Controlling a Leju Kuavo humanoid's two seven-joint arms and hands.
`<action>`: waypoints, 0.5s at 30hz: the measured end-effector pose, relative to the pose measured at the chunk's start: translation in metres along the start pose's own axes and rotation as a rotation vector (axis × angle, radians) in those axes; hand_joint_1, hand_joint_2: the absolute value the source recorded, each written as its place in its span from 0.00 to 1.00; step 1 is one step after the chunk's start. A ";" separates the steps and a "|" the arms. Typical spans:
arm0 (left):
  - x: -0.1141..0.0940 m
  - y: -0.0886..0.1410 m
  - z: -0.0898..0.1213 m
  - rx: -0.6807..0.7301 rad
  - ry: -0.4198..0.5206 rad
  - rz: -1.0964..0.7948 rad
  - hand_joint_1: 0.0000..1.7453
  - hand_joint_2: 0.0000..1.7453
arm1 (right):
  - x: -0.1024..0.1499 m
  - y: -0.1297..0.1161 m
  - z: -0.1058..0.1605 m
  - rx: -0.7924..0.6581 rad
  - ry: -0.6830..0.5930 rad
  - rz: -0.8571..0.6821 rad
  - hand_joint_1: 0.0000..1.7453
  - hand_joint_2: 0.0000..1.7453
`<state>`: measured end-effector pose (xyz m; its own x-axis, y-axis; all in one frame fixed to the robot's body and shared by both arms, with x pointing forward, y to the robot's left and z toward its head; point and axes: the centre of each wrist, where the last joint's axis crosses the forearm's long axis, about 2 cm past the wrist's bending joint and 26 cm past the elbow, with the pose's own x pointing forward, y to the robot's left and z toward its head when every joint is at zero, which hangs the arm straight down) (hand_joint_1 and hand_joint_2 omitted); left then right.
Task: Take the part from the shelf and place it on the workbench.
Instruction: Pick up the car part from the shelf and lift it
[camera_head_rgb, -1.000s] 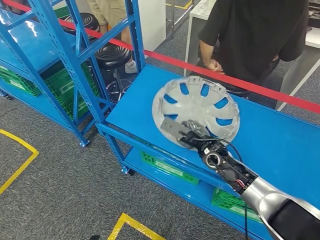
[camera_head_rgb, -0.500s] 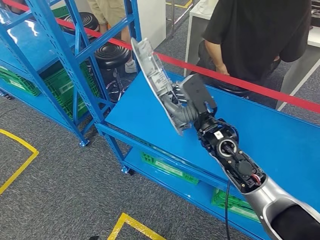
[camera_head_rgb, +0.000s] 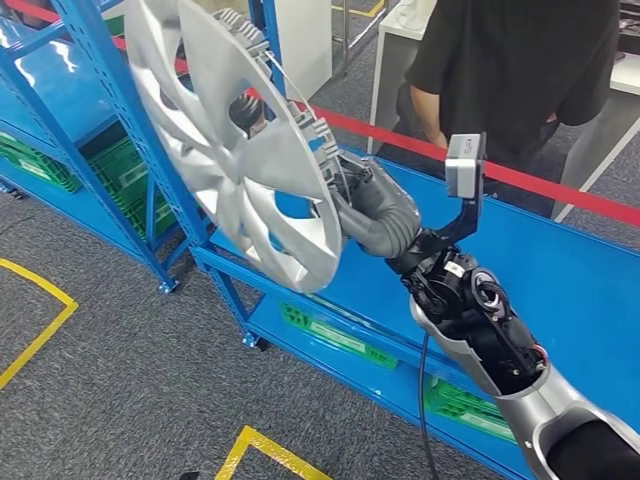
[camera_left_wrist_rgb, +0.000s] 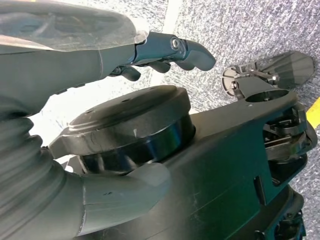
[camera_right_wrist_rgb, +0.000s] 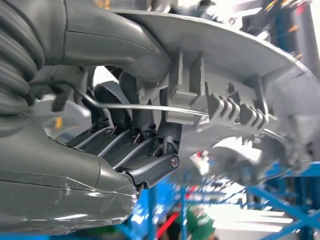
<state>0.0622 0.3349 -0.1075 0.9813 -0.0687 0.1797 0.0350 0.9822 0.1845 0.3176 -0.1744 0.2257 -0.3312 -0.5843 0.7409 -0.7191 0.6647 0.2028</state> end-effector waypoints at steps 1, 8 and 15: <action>0.000 0.000 0.000 0.000 0.000 0.000 0.00 1.00 | 0.000 0.001 0.000 0.007 -0.008 -0.019 0.94 1.00; 0.000 -0.001 0.000 -0.002 0.000 0.005 0.00 1.00 | -0.008 0.012 0.002 0.057 -0.030 -0.068 0.94 1.00; 0.001 -0.002 0.000 -0.004 -0.003 0.005 0.00 1.00 | -0.018 0.021 0.004 0.100 -0.027 -0.122 0.94 1.00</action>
<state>0.0627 0.3329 -0.1076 0.9810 -0.0644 0.1833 0.0310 0.9832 0.1799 0.3054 -0.1519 0.2143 -0.2534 -0.6708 0.6970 -0.8116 0.5395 0.2241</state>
